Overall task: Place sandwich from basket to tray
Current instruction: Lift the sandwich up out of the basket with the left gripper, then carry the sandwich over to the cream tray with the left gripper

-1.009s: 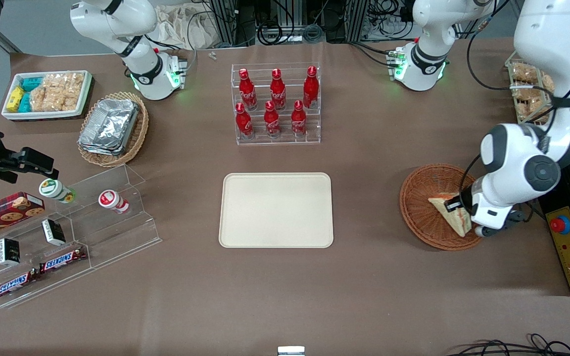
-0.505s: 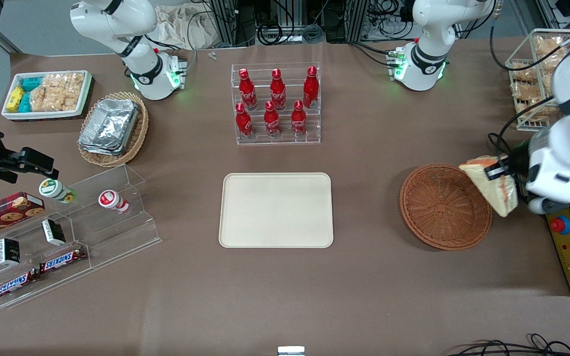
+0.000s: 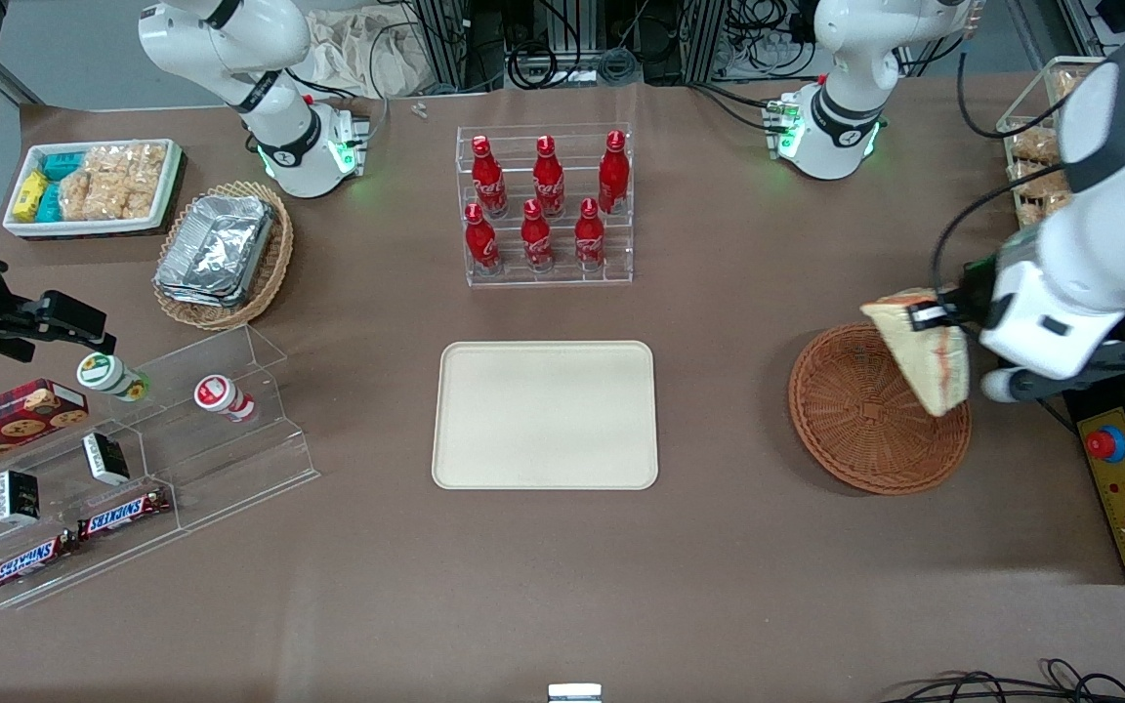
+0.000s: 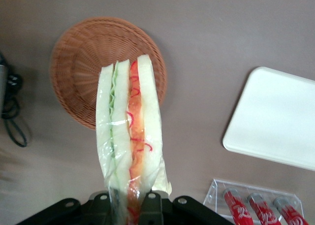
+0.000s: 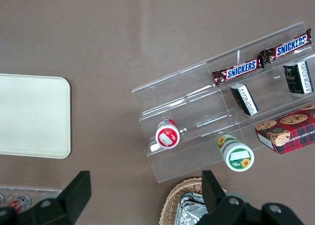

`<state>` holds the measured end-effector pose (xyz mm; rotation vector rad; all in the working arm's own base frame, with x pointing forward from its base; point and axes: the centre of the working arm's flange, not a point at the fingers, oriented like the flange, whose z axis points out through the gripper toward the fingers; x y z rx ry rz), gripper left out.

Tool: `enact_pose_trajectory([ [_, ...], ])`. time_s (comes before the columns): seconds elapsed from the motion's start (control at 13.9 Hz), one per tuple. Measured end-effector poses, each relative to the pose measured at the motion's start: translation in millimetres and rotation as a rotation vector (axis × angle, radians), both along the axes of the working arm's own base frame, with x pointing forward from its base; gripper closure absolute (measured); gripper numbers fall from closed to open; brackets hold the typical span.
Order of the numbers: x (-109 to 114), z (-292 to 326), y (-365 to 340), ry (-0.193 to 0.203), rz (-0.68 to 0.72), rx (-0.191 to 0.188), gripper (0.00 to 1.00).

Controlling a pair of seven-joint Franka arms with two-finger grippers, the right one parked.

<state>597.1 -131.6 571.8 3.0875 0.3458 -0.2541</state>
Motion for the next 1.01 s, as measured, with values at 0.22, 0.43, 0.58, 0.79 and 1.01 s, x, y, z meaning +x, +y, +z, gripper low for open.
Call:
enact_pose_trajectory([
  [0.22, 4, -20, -34, -0.01, -0.027, -0.04, 0.81],
  [0.43, 4, -60, -65, -0.022, -0.033, -0.051, 0.81],
  [0.58, 0, -94, -88, -0.029, -0.053, -0.061, 0.81],
  [0.79, -9, -147, -120, -0.011, -0.083, -0.074, 0.81],
  [1.01, -17, -193, -165, -0.006, -0.098, -0.067, 0.81],
])
